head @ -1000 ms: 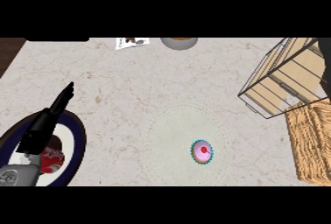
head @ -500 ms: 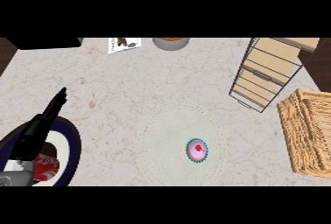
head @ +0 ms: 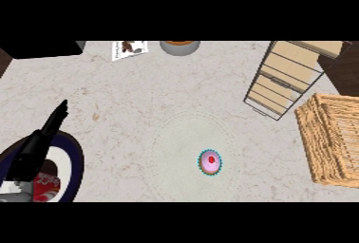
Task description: Pick the pear from the placemat and place it in the tiered shelf
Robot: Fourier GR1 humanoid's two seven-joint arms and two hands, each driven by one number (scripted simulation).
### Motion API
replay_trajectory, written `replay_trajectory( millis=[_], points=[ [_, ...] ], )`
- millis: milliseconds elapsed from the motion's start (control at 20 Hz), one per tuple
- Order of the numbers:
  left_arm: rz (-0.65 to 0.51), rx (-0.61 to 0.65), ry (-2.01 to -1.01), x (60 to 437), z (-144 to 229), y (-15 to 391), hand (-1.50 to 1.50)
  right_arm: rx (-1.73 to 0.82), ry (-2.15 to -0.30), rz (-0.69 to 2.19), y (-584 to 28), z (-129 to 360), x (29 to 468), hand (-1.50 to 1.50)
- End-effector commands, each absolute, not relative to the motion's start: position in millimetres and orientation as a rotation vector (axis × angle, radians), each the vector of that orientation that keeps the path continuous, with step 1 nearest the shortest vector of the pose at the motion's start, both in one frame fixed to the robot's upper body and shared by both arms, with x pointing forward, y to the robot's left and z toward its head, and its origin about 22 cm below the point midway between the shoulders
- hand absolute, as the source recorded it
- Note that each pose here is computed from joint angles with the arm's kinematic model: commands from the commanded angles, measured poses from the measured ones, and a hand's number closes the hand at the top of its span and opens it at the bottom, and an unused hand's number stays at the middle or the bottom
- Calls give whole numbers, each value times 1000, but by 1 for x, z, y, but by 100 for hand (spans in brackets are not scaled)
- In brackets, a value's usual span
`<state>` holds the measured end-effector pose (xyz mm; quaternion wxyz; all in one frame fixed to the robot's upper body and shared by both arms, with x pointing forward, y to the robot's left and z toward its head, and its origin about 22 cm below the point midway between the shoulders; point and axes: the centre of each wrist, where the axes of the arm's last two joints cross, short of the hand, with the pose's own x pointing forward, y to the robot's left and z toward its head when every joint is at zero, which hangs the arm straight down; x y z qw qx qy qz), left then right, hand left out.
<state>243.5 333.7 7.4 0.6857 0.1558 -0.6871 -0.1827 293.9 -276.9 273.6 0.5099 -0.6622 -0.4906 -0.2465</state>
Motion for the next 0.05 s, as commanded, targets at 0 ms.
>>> replay_trajectory(
  millis=[0],
  points=[
    [-391, 350, -1522, 242, 8, 340, 0, -1554, -1127, -617, -274, 265, 228, -150]
  ],
)
